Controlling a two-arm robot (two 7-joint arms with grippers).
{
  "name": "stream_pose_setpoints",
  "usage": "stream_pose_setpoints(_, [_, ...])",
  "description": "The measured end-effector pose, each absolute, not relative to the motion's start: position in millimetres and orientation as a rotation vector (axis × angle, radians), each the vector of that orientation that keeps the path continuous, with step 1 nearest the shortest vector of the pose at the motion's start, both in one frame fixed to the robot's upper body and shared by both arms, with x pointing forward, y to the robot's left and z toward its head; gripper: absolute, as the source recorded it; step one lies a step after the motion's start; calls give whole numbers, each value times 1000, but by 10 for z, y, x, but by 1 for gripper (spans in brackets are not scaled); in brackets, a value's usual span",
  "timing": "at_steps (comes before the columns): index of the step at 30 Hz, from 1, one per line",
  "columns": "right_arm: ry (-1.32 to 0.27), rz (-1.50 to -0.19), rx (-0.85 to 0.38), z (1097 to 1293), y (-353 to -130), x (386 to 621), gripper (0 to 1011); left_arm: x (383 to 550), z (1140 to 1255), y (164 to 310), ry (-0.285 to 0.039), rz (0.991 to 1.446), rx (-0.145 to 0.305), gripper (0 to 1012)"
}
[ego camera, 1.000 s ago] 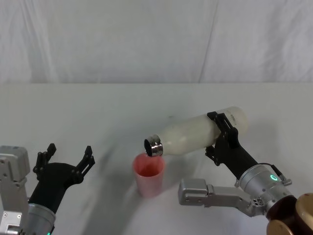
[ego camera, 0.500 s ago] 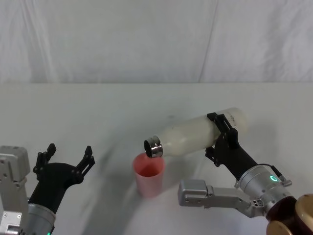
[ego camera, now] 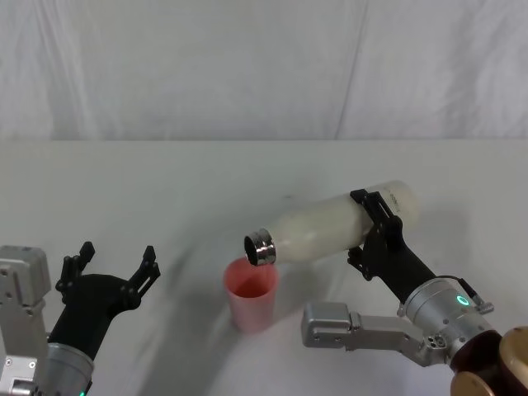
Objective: Grasp the thermos with one hand and pour water into the cup lid.
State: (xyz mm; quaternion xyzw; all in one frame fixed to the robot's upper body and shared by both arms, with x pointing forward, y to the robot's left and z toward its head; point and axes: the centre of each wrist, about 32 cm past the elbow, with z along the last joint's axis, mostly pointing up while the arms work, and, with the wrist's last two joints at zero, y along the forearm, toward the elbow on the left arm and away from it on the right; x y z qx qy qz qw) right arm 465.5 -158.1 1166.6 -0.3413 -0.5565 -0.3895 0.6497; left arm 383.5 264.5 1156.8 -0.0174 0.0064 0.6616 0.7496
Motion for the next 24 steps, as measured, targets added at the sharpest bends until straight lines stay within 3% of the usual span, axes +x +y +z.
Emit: stream_pose_setpoints(24, [-1268,-877,-784,11646,-1590,4649,950,3835,11568,2645,14,1446,-38,1001])
